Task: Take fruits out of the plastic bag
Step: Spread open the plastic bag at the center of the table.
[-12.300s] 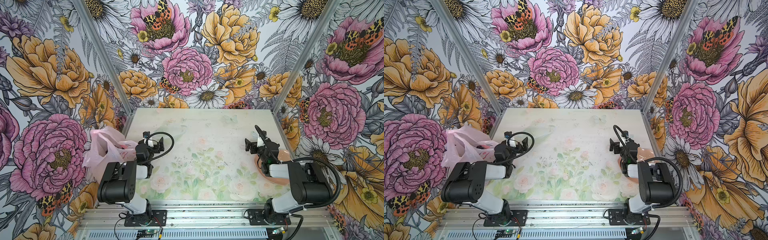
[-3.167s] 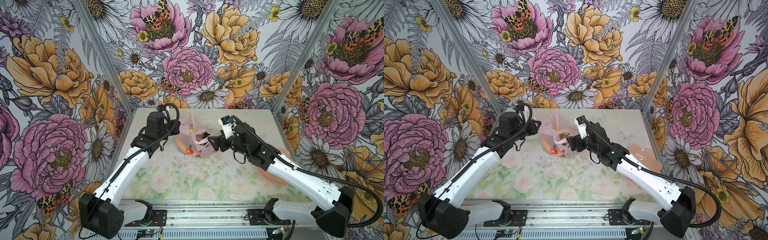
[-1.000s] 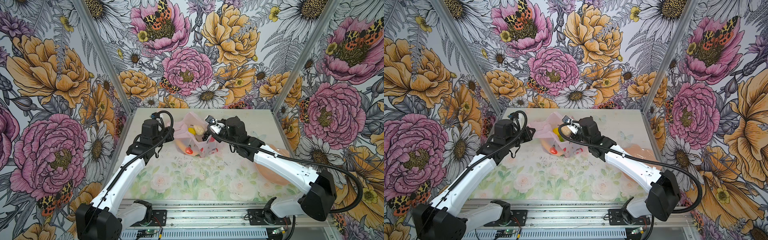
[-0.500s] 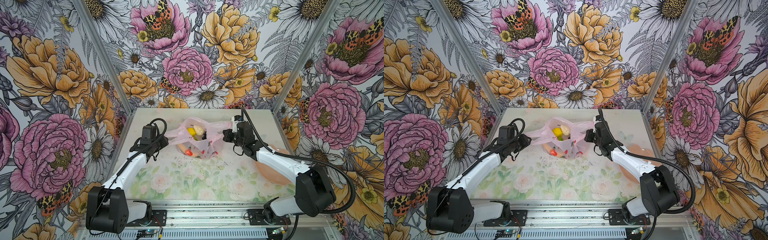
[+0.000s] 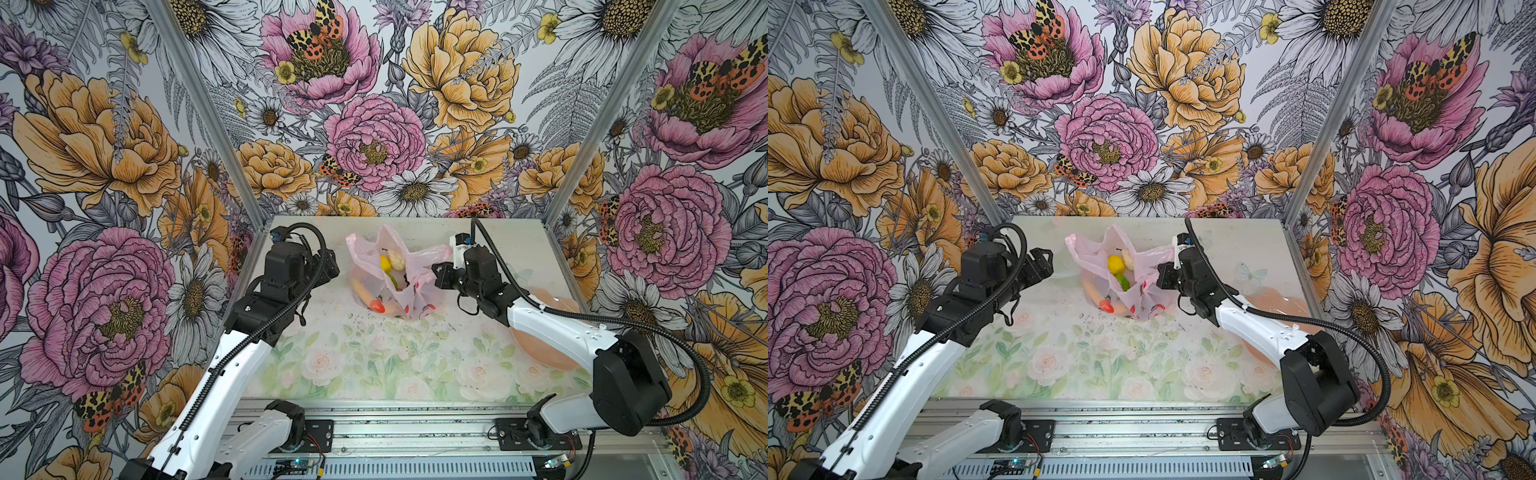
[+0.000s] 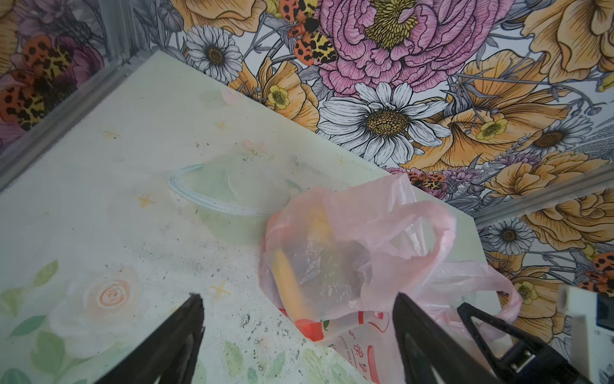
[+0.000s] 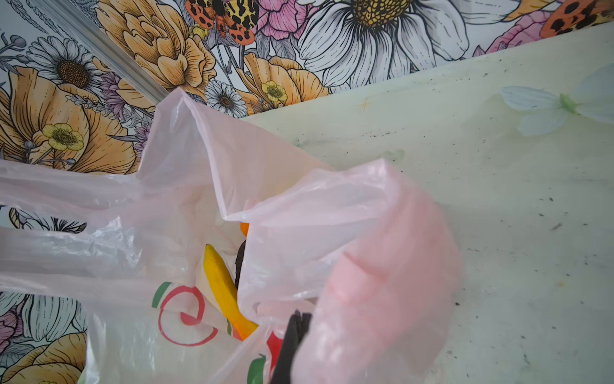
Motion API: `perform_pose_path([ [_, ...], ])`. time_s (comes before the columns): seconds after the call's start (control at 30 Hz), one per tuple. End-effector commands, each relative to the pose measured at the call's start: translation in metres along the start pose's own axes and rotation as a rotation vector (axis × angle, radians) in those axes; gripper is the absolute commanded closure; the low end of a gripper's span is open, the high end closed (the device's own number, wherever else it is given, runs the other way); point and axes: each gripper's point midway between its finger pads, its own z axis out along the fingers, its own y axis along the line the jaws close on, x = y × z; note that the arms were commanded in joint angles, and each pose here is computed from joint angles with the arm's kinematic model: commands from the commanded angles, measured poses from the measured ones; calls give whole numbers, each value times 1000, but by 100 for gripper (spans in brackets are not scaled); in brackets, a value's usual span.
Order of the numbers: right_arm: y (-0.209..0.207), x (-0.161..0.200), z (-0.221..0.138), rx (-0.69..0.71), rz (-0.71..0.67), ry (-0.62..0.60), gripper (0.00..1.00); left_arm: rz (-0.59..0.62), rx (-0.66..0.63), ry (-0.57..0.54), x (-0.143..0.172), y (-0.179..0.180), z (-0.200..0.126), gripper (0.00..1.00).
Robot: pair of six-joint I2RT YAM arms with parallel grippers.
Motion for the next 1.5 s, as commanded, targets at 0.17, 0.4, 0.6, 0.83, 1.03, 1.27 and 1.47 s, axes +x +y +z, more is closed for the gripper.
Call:
perform_pose_path([
  [0.17, 26, -24, -12, -52, -53, -77, 100, 232, 144, -22, -6, -128, -16, 15],
  [0.4, 32, -25, -15, -64, -57, -89, 100, 171, 87, 179, 34, -145, 78, 18],
  [0.6, 39, -21, -19, -76, -87, -90, 100, 190, -45, 279, 74, -114, 146, 18],
  [0.83, 38, -18, -24, -69, -99, -91, 100, 180, -148, 299, 87, -75, 153, 18],
  [1.03, 50, -16, -29, -106, -132, -89, 100, 164, -193, 385, 112, -50, 172, 12],
  [1.27, 43, -21, -44, -72, -126, -129, 100, 152, -216, 421, 121, -35, 198, 14],
  [1.47, 13, -33, -52, -65, -13, -155, 100, 124, -181, 495, 144, -27, 215, 37],
])
